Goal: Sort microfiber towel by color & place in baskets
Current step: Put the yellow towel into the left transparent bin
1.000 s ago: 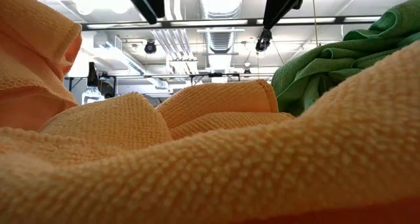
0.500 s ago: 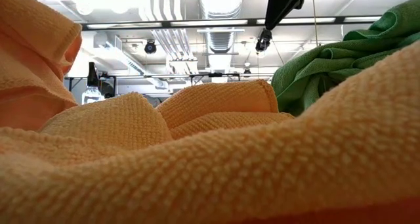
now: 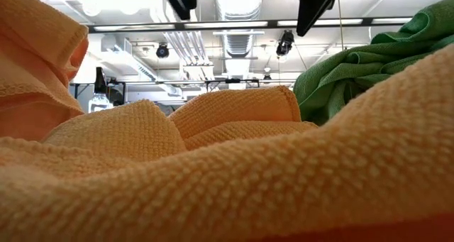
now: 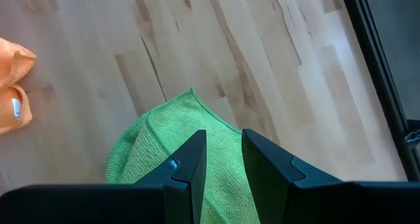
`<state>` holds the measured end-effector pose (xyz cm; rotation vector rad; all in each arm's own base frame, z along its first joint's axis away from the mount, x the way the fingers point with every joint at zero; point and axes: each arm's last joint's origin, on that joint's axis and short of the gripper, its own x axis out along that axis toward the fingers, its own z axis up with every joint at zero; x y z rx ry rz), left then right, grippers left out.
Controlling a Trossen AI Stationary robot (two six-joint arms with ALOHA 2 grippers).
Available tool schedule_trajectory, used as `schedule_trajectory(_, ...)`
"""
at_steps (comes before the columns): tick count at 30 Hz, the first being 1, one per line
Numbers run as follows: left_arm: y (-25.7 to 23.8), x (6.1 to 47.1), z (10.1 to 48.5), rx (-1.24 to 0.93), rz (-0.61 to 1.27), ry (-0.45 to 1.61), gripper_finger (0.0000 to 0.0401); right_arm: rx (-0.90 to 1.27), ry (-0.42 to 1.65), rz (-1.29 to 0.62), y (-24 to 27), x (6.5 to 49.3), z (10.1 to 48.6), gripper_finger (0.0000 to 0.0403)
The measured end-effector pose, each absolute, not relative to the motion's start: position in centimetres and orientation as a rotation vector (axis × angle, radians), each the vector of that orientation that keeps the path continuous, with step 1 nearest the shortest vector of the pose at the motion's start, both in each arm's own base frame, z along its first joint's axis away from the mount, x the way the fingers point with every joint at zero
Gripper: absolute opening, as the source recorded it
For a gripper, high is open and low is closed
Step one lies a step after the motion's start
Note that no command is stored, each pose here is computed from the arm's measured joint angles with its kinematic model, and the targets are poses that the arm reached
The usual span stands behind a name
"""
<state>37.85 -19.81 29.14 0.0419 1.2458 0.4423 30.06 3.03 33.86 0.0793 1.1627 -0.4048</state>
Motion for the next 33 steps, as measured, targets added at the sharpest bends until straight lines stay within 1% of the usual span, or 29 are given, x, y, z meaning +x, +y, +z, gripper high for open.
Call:
schedule_trajectory(4,-20.8,38.1,28.6,0.014,0.404,1.28,0.0216,0.106,1.156,-0.422,3.0,30.1,33.9,0.0091)
schedule_trajectory(7,-21.3,38.2,29.2,-0.036,0.384,1.255,0.0216,0.11,1.155,-0.425,3.0,30.1,33.9,0.0091)
schedule_trajectory(11,-21.6,38.5,29.6,-0.179,0.373,1.226,0.0216,0.1,1.158,-0.419,3.0,30.1,33.9,0.0091)
schedule_trajectory(17,-21.9,38.6,29.8,-0.295,0.385,1.213,0.0216,0.053,1.173,-0.389,3.0,30.0,33.8,0.0091)
schedule_trajectory(26,-22.1,38.8,29.7,-0.39,0.415,1.197,0.0216,0.053,1.173,-0.389,3.0,30.0,33.8,0.0091)
schedule_trajectory(33,-22.4,39.1,29.3,-0.46,0.38,1.221,0.0216,0.052,1.174,-0.388,3.0,30.0,33.8,0.0091)
